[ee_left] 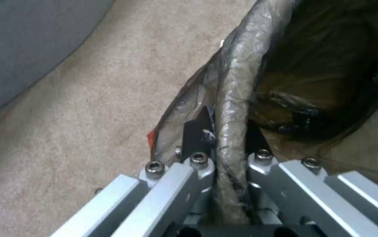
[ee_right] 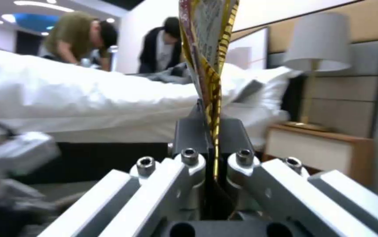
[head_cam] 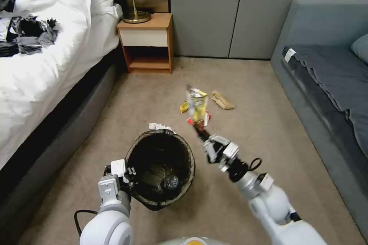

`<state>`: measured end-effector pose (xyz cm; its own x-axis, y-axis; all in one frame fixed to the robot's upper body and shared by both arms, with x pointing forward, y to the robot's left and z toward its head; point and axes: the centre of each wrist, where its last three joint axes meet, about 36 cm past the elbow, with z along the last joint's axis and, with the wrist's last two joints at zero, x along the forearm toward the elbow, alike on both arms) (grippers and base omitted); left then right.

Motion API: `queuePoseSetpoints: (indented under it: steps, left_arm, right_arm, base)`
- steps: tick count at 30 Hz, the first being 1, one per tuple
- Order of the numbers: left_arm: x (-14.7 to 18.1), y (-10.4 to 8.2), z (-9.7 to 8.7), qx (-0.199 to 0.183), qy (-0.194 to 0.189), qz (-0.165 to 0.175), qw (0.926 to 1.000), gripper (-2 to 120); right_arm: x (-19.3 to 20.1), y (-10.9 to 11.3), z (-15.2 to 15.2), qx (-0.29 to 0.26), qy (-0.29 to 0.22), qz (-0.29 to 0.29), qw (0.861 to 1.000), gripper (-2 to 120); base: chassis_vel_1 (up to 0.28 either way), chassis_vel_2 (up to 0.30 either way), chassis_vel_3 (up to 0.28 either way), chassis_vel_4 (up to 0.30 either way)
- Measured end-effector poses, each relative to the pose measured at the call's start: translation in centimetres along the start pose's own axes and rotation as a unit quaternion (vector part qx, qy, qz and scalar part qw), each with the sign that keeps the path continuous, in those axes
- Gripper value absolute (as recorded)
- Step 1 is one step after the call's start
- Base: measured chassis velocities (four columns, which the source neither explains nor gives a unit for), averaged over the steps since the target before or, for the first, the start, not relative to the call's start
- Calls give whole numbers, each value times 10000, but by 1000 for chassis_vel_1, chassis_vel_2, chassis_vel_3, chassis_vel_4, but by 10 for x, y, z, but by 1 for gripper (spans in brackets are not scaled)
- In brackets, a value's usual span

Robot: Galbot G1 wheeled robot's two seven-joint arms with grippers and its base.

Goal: Pick up the trash bin, then pick up the garbage from the floor and place it into the trash bin.

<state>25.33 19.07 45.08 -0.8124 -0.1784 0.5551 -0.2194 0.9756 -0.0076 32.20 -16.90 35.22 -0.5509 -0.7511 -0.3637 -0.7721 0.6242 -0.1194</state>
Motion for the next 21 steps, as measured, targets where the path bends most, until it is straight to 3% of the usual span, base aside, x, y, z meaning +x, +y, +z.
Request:
queuePoseSetpoints:
  steps: [2,9,21]
  left_arm:
    - [1,-1,1,-2,11,8,10000,0]
    - [5,-1,0,0,-11,14,10000,0]
    - [8,-1,-1,14,-45,15,10000,0]
  right_arm:
    - [-4,21,8,-90,127,-233,9996,0]
    - [-7,45,36,-246,429,-473,9977,0]
    - [11,39,78,-259,924,-249,9951,0]
  base:
    - [0,0,0,0]
    - [0,0,0,0]
    - [0,0,0,0]
